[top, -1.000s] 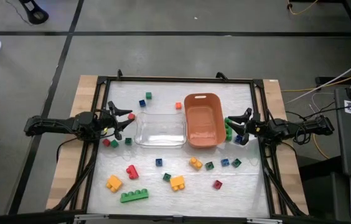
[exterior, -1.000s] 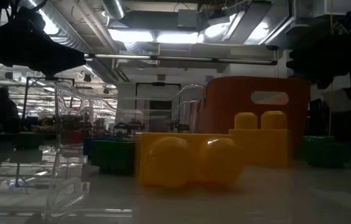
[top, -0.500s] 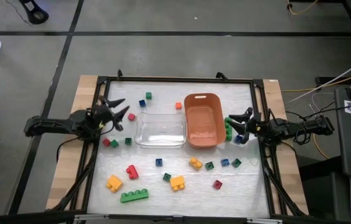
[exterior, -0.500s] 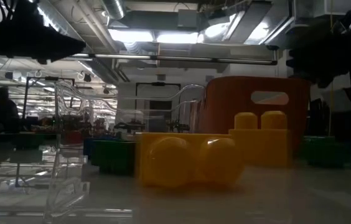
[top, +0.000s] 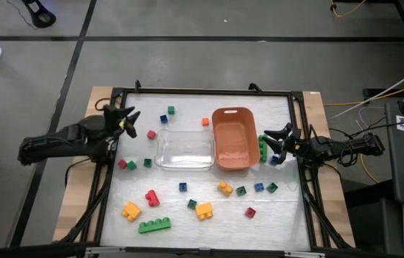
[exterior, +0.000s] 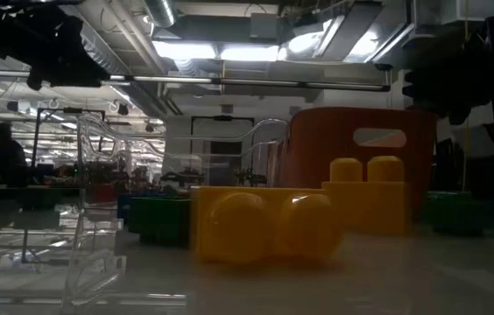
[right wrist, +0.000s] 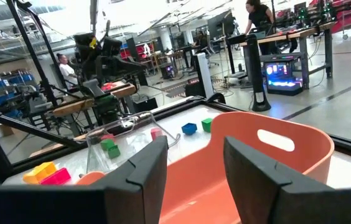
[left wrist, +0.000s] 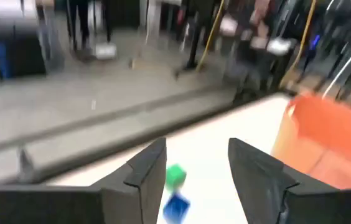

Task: Sort blocks by size
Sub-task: Put the small red block into the transparent bin

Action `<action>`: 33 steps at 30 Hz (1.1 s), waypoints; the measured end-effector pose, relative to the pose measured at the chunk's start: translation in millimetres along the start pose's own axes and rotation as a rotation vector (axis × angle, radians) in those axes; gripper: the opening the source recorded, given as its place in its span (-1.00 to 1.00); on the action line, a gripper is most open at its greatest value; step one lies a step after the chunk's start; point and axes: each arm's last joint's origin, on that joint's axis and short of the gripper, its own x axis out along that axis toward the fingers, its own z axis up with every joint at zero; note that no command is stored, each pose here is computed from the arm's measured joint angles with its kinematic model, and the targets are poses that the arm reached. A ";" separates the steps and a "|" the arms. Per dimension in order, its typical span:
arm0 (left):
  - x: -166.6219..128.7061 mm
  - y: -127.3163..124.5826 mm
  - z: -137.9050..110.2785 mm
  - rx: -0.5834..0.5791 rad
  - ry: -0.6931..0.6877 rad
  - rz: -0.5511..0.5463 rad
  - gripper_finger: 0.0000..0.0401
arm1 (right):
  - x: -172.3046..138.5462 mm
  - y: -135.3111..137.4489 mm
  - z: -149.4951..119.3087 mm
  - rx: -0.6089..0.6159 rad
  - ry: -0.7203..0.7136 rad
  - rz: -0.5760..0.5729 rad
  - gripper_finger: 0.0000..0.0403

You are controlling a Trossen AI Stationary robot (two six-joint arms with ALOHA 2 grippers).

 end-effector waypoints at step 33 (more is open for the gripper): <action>93.8 1.2 -25.1 0.147 0.770 0.116 -0.28 | 0.0 0.0 -0.1 -0.001 0.002 0.000 -0.22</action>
